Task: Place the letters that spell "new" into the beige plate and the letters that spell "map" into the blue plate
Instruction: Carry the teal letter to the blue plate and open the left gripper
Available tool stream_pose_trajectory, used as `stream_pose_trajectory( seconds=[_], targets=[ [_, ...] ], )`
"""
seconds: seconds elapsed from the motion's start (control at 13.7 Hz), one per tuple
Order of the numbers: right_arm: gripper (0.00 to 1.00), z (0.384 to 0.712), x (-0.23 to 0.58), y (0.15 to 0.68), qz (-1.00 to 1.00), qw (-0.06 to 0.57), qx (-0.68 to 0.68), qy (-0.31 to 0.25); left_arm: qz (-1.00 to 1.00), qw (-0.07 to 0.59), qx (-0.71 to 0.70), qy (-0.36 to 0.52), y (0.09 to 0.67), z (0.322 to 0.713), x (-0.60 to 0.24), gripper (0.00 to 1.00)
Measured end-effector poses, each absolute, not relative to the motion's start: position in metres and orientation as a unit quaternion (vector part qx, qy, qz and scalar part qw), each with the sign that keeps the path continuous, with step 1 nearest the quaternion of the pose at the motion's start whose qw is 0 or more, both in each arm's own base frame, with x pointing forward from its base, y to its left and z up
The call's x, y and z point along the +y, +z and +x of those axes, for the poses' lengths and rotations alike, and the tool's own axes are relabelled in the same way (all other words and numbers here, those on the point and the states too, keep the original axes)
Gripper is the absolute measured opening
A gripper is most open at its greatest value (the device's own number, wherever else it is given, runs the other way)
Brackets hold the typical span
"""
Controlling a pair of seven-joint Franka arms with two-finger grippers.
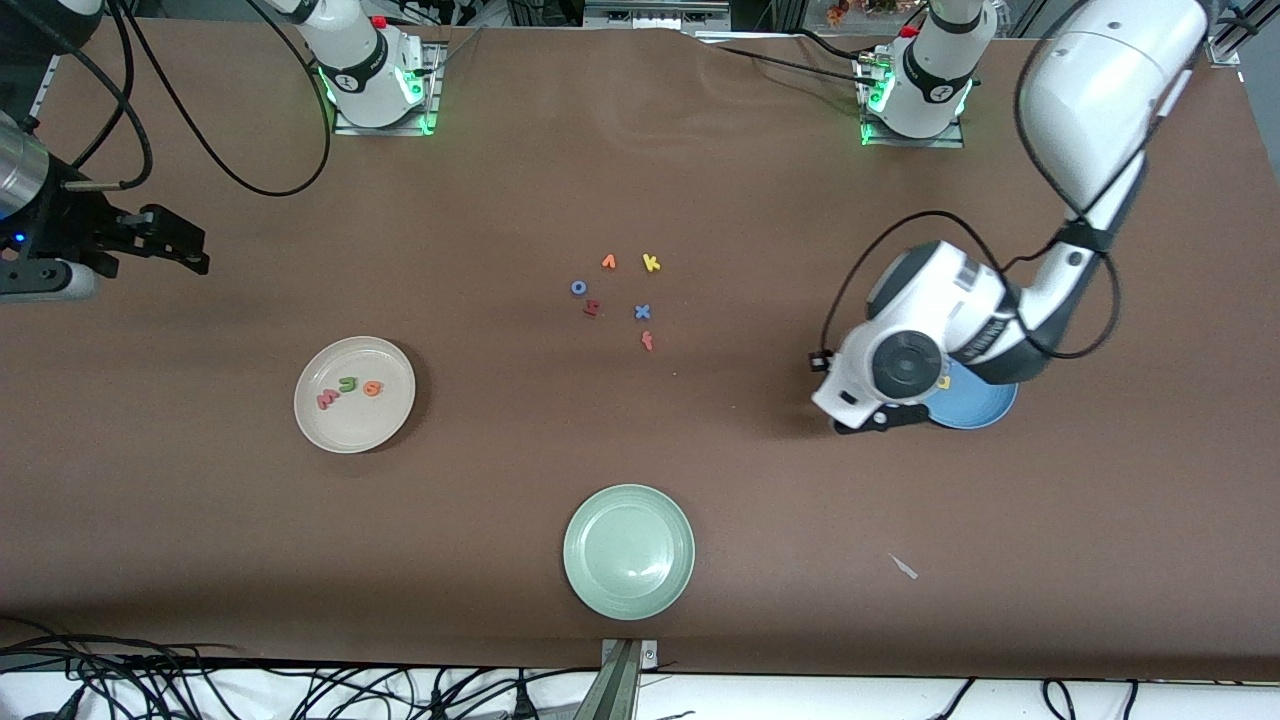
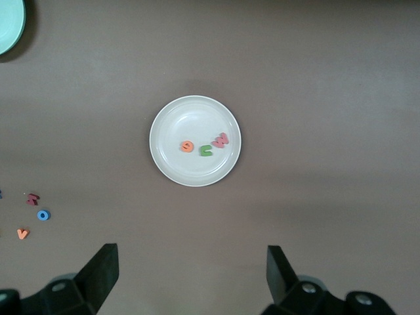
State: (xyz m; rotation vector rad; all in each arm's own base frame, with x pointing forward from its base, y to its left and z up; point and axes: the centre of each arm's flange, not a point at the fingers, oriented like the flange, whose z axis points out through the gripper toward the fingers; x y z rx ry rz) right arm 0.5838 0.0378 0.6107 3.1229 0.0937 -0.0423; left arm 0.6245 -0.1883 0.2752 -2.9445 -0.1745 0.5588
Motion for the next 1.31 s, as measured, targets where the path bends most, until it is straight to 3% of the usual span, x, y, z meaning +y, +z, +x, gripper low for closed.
stream_pose_trajectory(
  seconds=[0.29, 0.66, 0.73, 1.17, 1.31],
  targets=[
    [1.00, 0.575, 0.039, 0.622, 0.999, 0.008, 0.032, -0.008, -0.976, 0.077, 0.020, 0.203, 0.265, 0.637, -0.102, 0.29],
    [1.00, 0.572, 0.039, 0.627, 0.999, 0.008, 0.032, -0.007, -0.964, 0.099, 0.070, 0.238, 0.231, 0.631, -0.061, 0.29],
    [1.00, 0.572, 0.039, 0.627, 0.999, 0.008, 0.032, -0.007, -0.962, 0.100, 0.078, 0.241, 0.227, 0.630, -0.060, 0.36],
    [1.00, 0.572, 0.038, 0.627, 0.999, 0.008, 0.032, -0.007, -0.963, 0.106, 0.066, 0.238, 0.260, 0.645, -0.032, 0.96],
    [1.00, 0.572, 0.039, 0.627, 0.999, 0.008, 0.033, -0.007, -0.964, 0.109, 0.057, 0.235, 0.279, 0.651, -0.025, 1.00]
  ],
)
